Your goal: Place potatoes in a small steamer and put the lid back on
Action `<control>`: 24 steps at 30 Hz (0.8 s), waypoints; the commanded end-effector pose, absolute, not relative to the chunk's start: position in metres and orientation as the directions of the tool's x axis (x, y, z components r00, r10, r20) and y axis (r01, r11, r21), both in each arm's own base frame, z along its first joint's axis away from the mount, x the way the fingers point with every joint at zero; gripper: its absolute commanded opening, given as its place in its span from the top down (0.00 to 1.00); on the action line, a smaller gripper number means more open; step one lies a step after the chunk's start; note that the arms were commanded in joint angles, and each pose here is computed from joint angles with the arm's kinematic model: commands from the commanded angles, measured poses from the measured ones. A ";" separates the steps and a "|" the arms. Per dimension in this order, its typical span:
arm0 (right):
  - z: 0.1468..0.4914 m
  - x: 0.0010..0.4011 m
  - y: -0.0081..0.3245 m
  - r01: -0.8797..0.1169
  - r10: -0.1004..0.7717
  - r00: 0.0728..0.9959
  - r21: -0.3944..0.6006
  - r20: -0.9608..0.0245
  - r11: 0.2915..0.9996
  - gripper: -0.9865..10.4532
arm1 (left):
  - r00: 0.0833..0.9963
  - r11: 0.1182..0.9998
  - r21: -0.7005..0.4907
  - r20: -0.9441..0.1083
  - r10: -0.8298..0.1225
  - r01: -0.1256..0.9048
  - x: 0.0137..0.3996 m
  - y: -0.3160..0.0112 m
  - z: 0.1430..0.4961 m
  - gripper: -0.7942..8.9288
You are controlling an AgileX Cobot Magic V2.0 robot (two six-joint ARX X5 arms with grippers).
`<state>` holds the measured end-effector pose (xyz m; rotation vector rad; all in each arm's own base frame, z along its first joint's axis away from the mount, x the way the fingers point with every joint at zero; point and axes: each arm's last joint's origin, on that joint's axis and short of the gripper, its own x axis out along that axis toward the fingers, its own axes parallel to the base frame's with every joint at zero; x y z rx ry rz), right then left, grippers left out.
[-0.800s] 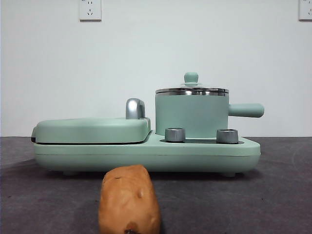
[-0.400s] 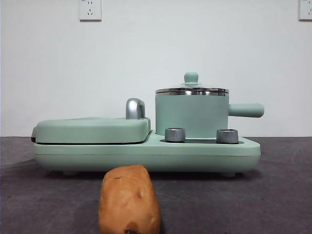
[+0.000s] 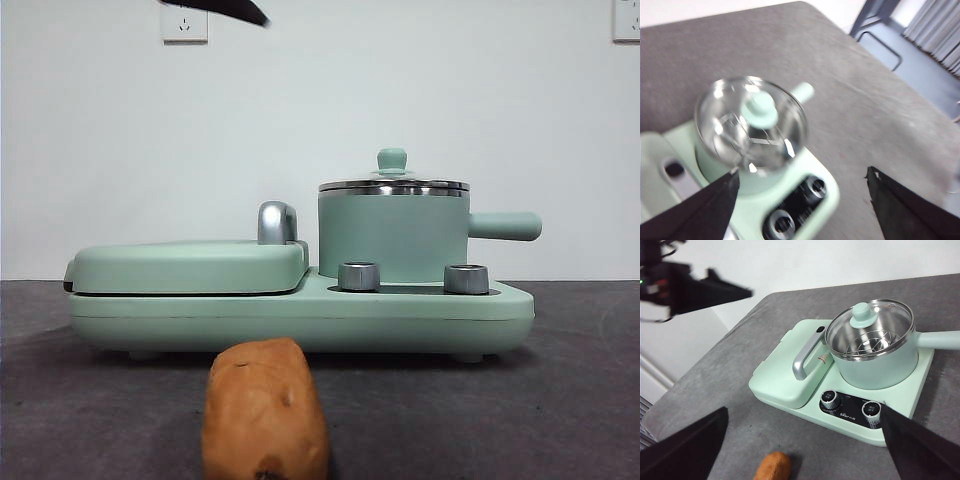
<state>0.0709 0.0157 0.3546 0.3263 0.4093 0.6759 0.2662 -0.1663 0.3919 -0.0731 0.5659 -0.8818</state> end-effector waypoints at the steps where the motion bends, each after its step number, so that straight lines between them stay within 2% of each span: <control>1: 0.360 0.070 0.016 -0.547 0.661 0.710 0.400 -0.243 0.735 0.49 | 0.514 0.652 -0.220 -0.455 -0.727 0.726 0.290 -0.194 0.390 0.50; 9: 0.360 0.070 0.016 -0.547 0.661 0.710 0.401 -0.244 0.735 0.49 | 0.569 0.701 -0.128 -0.492 -0.659 0.701 0.335 -0.256 0.366 0.50; 13: 0.360 0.070 0.016 -0.547 0.661 0.710 0.402 -0.244 0.735 0.49 | 0.571 0.699 -0.117 -0.491 -0.658 0.705 0.351 -0.278 0.352 0.50; 17: 0.360 0.070 0.016 -0.546 0.661 0.709 0.402 -0.244 0.735 0.49 | 0.558 0.690 -0.108 -0.505 -0.658 0.716 0.357 -0.294 0.336 0.50; 24: 0.360 0.070 0.016 -0.544 0.661 0.709 0.406 -0.246 0.734 0.49 | 0.570 0.725 -0.070 -0.569 -0.593 0.685 0.358 -0.306 0.315 0.50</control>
